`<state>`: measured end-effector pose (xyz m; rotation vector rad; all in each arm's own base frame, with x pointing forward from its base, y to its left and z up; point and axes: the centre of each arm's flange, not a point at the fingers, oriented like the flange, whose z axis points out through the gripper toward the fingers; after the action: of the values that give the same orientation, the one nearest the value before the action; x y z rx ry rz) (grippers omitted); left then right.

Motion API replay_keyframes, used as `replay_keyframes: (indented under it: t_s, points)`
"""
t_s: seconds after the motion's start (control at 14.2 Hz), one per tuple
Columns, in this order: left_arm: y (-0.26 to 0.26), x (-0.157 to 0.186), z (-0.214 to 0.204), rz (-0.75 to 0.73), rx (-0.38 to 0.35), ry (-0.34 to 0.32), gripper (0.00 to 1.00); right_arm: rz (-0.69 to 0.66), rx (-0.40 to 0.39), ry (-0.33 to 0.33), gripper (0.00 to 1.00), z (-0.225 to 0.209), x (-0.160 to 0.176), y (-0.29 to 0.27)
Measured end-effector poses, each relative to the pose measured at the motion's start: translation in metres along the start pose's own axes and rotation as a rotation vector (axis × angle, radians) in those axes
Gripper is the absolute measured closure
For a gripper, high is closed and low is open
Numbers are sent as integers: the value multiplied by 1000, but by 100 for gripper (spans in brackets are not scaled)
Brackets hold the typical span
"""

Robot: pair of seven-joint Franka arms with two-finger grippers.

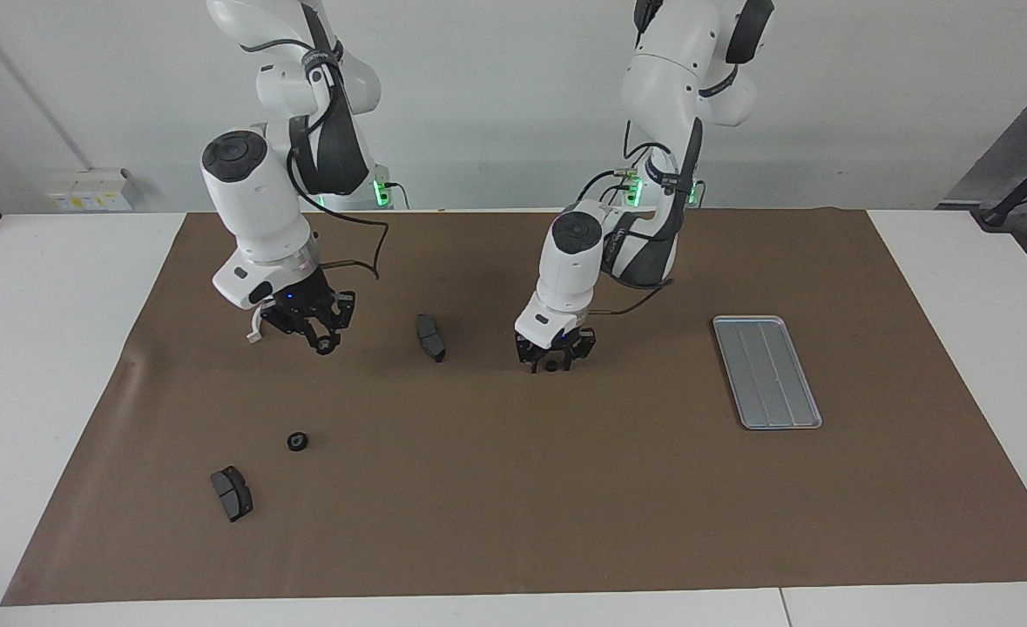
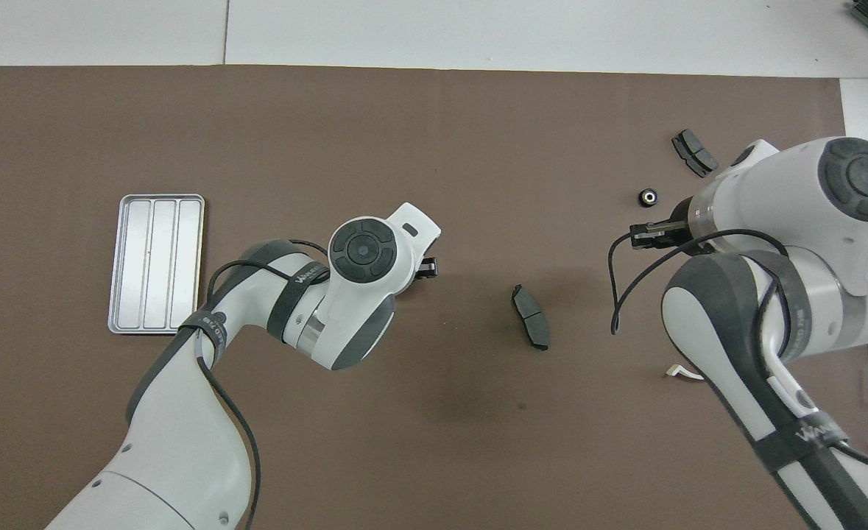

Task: Pick bearing gear from pile to tray
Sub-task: 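Lower the left gripper and close it on the middle bearing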

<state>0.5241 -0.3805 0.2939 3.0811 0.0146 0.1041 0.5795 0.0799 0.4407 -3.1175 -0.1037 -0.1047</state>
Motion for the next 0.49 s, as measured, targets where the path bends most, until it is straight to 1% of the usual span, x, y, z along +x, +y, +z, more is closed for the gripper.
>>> replay_keyframes:
  t_s: [0.14,0.21,0.49]
  points:
    - [0,0,-1,0,0,1,46,0,0,0,66,0,0,0]
    - [0,0,-1,0,0,1,49,0,0,-1,66,0,0,0]
    - [0,0,-1,1,1,2,51,0,0,-1,66,1,0,0]
